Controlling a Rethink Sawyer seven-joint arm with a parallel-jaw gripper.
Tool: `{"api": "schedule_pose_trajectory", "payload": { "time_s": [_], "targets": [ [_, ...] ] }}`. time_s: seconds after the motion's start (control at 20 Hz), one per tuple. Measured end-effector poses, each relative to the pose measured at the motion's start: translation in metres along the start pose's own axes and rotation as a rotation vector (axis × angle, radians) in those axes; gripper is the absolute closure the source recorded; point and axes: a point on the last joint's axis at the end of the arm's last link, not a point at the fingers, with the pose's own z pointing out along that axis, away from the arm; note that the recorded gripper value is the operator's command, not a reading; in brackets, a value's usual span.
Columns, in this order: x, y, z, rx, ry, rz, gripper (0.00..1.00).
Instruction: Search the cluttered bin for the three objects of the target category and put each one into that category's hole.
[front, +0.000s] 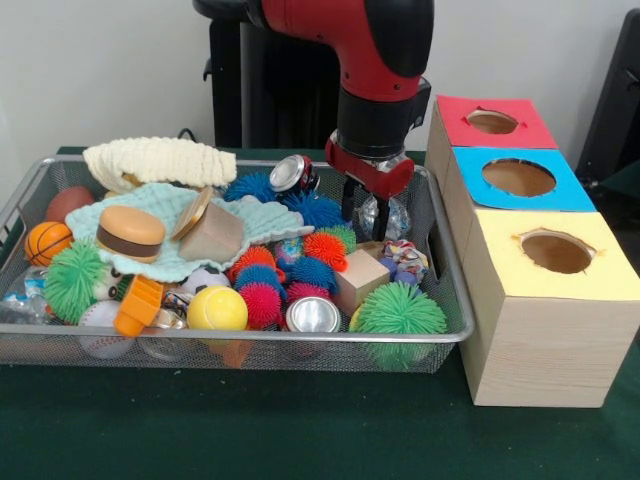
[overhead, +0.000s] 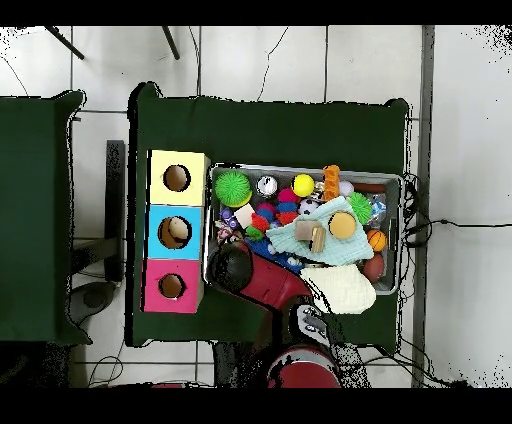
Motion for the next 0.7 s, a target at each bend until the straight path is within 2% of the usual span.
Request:
{"api": "schedule_pose_trajectory", "payload": {
  "time_s": [0.4, 0.45, 0.6, 0.7],
  "targets": [
    [-0.002, -0.001, 0.0, -0.001, 0.001, 0.001, 0.0],
    [-0.002, -0.005, 0.001, 0.001, 0.002, -0.016, 1.0],
    [-0.003, -0.007, 0.001, 0.001, 0.004, -0.023, 1.0],
    [-0.012, -0.016, 0.002, -0.015, 0.014, -0.046, 1.0]
  ]
}}
